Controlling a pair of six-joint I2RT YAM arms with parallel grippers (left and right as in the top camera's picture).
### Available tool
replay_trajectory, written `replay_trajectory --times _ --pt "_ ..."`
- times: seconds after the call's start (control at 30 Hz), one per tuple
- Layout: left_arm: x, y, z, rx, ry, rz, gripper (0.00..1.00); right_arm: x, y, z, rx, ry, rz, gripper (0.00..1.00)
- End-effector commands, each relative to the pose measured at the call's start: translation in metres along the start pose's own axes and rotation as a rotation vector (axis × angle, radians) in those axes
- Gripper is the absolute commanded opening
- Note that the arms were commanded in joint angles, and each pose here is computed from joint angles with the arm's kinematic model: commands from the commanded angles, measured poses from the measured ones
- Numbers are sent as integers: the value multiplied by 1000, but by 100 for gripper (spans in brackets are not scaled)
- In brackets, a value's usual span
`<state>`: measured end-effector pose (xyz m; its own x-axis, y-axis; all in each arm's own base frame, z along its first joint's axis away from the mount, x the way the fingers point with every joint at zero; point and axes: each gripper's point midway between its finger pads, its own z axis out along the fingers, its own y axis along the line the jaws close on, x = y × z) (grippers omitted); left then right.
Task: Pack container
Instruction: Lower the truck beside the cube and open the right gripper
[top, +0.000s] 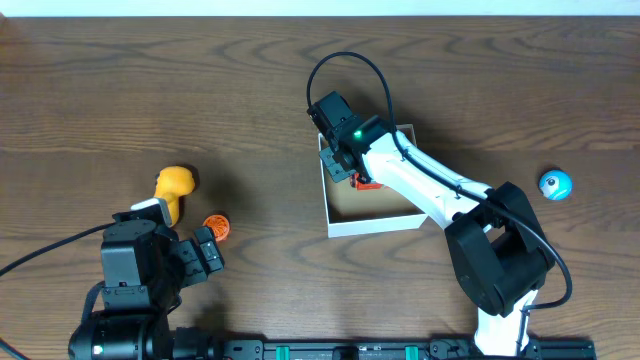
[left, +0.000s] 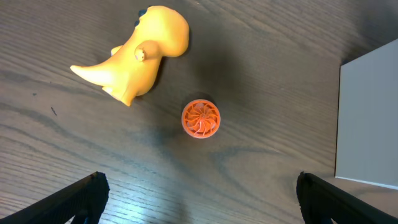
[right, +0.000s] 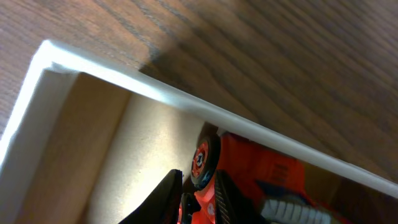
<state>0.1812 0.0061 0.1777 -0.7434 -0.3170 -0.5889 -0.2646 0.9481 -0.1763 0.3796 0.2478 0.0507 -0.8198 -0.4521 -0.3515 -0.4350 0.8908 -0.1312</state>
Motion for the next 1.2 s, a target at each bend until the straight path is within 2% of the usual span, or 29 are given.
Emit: replay_trajectory --times 0.0,0.17,0.37,0.47,0.67,0.7,0.73,0.77,0.8,0.83,0.97,1.03,1.17 --pt "-6 -2 -4 3 -16 -2 98 2 -10 4 49 10 27 22" --pt "-6 -2 -4 3 -16 -2 98 7 -11 4 46 31 33 26" --pt "-6 -2 -4 3 -16 -1 98 11 -4 3 22 46 3 38" --pt "-6 -2 -4 3 -16 -2 98 11 -1 4 7 48 4 48" --pt "-6 -2 -4 3 -16 -1 98 12 6 3 -35 54 3 54" --pt "-6 -2 -4 3 -16 -2 98 12 8 3 -47 54 0 50" --pt "-6 -2 -4 3 -16 -2 98 12 10 3 -58 54 1 41" --pt "-6 -2 -4 3 -16 -2 98 12 11 3 -64 54 2 26" --pt "-6 -2 -4 3 -16 -2 98 11 11 3 -65 52 3 16" --pt "-6 -2 -4 3 -16 -2 98 11 11 3 -65 51 3 12" --pt "-6 -2 -4 3 -16 -2 98 11 13 3 -67 50 1 12" --pt "-6 -2 -4 3 -16 -2 98 11 13 3 -67 50 -1 3" --pt "-6 -2 -4 3 -16 -2 98 11 17 2 -72 48 -7 1"
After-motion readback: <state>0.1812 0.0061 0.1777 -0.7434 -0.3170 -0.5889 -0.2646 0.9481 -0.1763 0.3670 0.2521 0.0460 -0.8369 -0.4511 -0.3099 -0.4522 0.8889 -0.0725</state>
